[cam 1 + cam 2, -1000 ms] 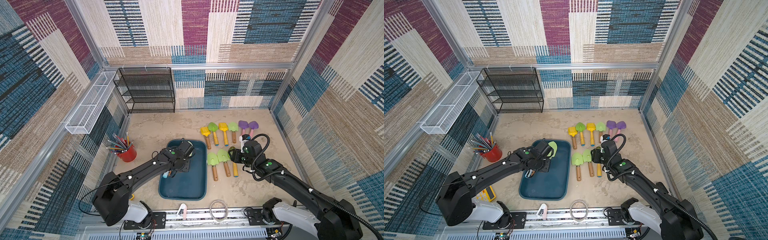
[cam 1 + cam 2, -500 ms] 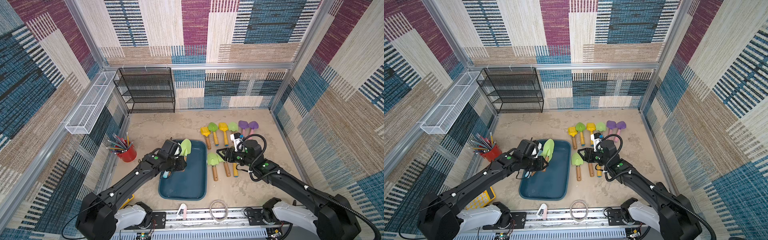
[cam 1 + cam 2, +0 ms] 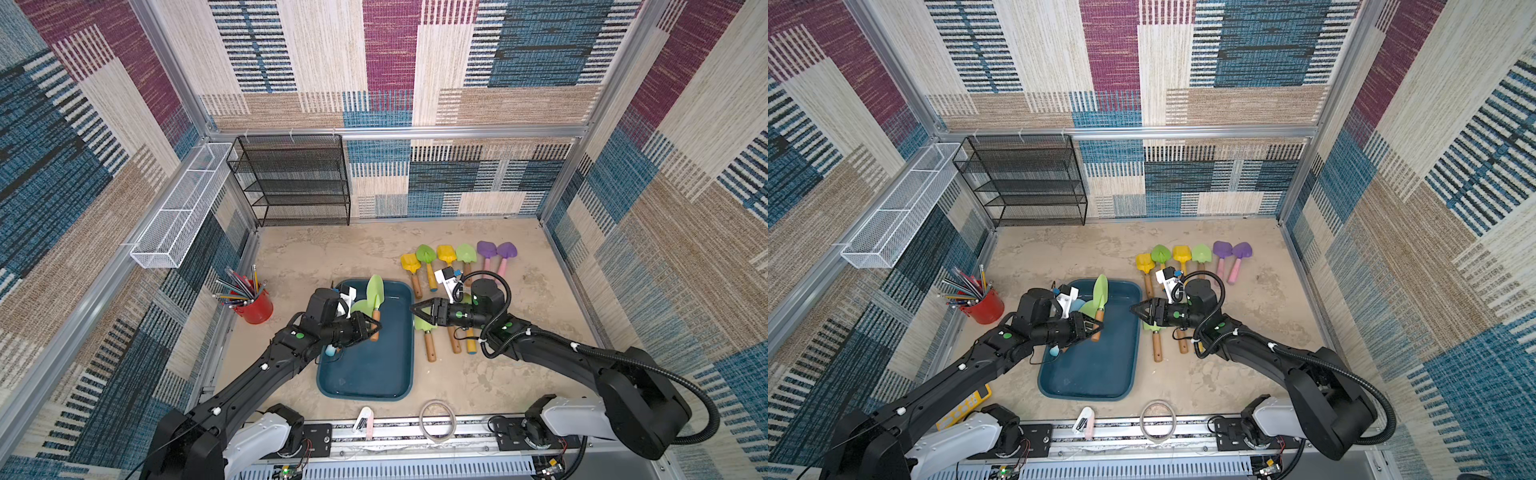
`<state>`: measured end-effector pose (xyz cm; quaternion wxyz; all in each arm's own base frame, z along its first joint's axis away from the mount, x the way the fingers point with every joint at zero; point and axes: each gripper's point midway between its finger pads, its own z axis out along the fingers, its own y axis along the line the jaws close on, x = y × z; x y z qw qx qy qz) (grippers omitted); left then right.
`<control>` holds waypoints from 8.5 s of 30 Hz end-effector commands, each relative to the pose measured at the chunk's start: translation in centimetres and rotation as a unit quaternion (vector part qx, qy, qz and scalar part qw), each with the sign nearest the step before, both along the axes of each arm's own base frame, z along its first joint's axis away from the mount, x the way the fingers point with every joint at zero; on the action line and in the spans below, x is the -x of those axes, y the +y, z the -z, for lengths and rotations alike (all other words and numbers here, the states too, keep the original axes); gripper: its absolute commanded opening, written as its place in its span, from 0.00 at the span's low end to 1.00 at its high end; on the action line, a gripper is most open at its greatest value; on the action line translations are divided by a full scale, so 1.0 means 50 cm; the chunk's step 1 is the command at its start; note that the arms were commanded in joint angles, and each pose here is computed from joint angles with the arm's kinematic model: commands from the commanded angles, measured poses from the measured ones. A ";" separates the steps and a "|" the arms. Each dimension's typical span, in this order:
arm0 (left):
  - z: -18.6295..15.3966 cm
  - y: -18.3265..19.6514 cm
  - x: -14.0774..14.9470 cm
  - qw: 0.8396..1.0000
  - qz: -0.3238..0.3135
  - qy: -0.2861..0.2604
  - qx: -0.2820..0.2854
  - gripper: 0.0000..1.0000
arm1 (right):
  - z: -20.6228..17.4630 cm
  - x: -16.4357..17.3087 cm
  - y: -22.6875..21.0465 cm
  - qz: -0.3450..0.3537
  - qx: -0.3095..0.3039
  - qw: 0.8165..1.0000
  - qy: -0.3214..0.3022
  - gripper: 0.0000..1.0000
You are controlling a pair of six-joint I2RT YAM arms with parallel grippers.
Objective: Take the shovel out of the storage box
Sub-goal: Pick up the shovel from the storage box, then adjust the shovel in the storage box, then place the shovel at the center of the board, then pick up the shovel from the storage box.
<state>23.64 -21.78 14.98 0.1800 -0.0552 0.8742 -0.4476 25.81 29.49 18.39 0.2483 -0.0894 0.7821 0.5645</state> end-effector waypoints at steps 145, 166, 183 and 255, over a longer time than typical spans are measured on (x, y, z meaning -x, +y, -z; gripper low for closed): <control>0.213 0.114 -0.001 0.845 0.094 0.060 -0.524 0.52 | 0.126 -0.081 -0.363 0.292 0.321 0.899 0.056 0.21; 0.228 0.086 0.008 0.872 0.101 0.047 -0.477 0.49 | 0.216 -0.073 -0.467 0.364 0.433 0.820 0.087 0.20; 0.234 0.083 0.014 0.880 0.101 0.041 -0.463 0.48 | 0.289 -0.093 -0.474 0.350 0.466 0.807 0.101 0.21; 0.025 -0.027 0.008 0.996 0.049 0.035 -0.063 0.00 | -0.057 -0.010 -0.108 0.048 -0.005 0.997 -0.065 0.59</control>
